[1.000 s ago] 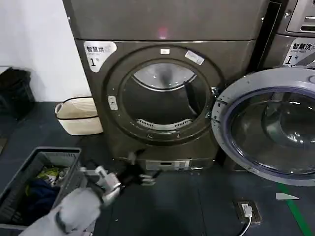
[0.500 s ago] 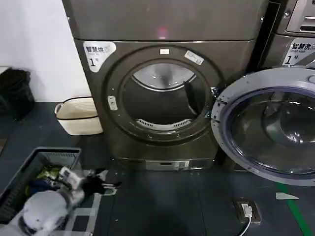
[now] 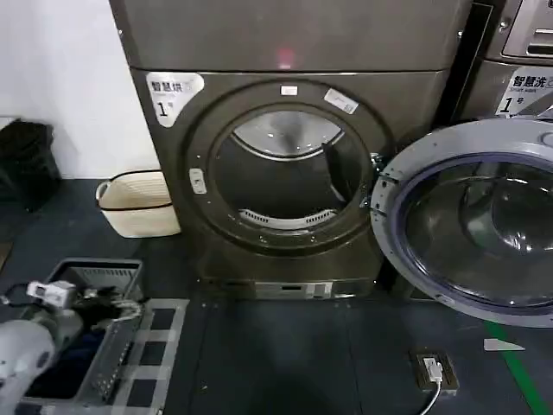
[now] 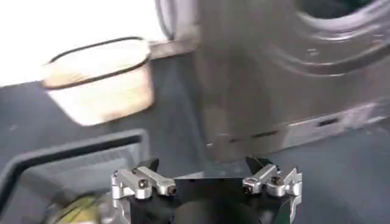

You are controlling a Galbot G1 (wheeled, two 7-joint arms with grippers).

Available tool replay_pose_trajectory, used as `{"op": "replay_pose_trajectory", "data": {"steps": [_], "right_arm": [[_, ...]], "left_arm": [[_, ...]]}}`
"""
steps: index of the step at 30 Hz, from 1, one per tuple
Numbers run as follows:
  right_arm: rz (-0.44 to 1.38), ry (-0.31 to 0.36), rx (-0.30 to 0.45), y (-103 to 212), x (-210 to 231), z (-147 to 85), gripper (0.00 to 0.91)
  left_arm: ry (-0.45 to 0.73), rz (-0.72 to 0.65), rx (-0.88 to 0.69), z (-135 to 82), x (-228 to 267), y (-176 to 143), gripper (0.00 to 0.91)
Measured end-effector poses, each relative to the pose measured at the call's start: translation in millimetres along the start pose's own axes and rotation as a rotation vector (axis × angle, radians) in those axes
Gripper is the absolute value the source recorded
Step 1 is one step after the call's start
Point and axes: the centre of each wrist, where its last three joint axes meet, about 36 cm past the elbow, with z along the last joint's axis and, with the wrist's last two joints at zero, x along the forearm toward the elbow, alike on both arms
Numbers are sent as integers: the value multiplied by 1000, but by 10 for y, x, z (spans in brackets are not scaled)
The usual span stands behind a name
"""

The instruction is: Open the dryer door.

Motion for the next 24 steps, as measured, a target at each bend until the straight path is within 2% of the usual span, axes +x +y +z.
{"op": "replay_pose_trajectory", "data": {"steps": [14,24], "right_arm": [[1,0,-3,15,68,64,907],[0,-10,1,22,92,89,907]], "left_arm": [[77,-138,186,364,74,732,907],[107,-207,271,599,173,997,907]]}}
